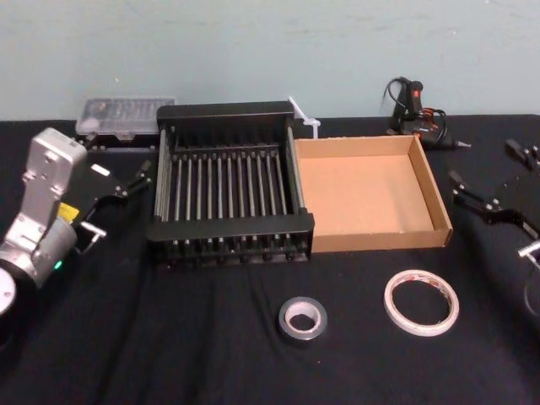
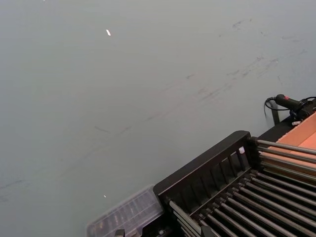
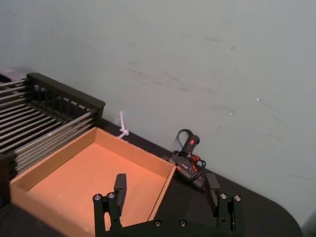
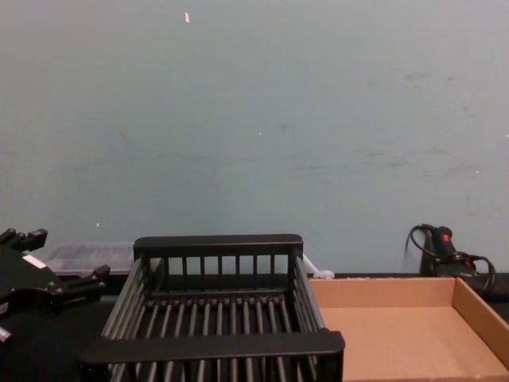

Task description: Pick up the white tape and place it into the black box , Pick up the silver tape and place it into the brown box.

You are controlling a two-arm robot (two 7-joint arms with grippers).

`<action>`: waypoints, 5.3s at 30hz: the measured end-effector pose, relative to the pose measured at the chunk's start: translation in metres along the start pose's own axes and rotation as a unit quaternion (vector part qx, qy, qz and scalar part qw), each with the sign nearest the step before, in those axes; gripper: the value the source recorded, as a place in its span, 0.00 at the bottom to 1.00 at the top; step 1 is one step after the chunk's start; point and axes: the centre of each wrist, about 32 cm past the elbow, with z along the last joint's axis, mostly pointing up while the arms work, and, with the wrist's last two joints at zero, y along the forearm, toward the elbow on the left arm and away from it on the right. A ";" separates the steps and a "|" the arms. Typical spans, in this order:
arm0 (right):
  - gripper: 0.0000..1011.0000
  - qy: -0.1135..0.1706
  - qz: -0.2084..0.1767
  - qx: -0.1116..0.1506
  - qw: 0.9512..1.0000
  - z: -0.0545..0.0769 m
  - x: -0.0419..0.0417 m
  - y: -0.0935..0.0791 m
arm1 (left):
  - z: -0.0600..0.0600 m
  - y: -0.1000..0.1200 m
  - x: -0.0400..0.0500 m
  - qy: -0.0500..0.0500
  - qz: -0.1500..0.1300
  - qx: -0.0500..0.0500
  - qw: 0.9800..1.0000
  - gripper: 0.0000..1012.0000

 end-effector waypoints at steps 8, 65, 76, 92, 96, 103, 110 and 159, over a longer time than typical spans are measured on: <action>0.99 0.013 0.038 -0.027 0.999 0.005 -0.0030 -0.023 | 0.000 0.000 0.0000 0.000 0.000 0.000 1.000 0.99; 0.99 0.121 0.127 -0.172 0.969 -0.042 -0.0158 -0.021 | 0.000 0.000 0.0000 0.000 0.000 0.000 1.000 0.99; 0.99 0.118 0.131 -0.178 0.968 -0.046 -0.0174 -0.016 | 0.000 0.000 0.0000 0.000 0.000 0.000 1.000 0.99; 0.99 0.115 0.133 -0.186 0.967 -0.050 -0.0171 -0.014 | 0.000 0.000 0.0000 0.000 0.000 0.000 1.000 0.99; 0.99 0.115 0.133 -0.186 0.967 -0.051 -0.0171 -0.014 | 0.000 0.000 0.0000 0.000 0.000 0.000 1.000 0.99; 0.99 0.113 0.133 -0.187 0.967 -0.051 -0.0170 -0.014 | 0.000 0.000 0.0000 0.000 0.000 0.000 1.000 0.99; 0.99 0.113 0.133 -0.187 0.967 -0.051 -0.0169 -0.014 | 0.000 0.000 0.0000 0.000 0.000 0.000 1.000 0.99; 0.09 0.113 0.133 -0.186 0.967 -0.051 -0.0171 -0.014 | 0.000 0.000 0.0000 0.000 0.000 0.000 1.000 0.99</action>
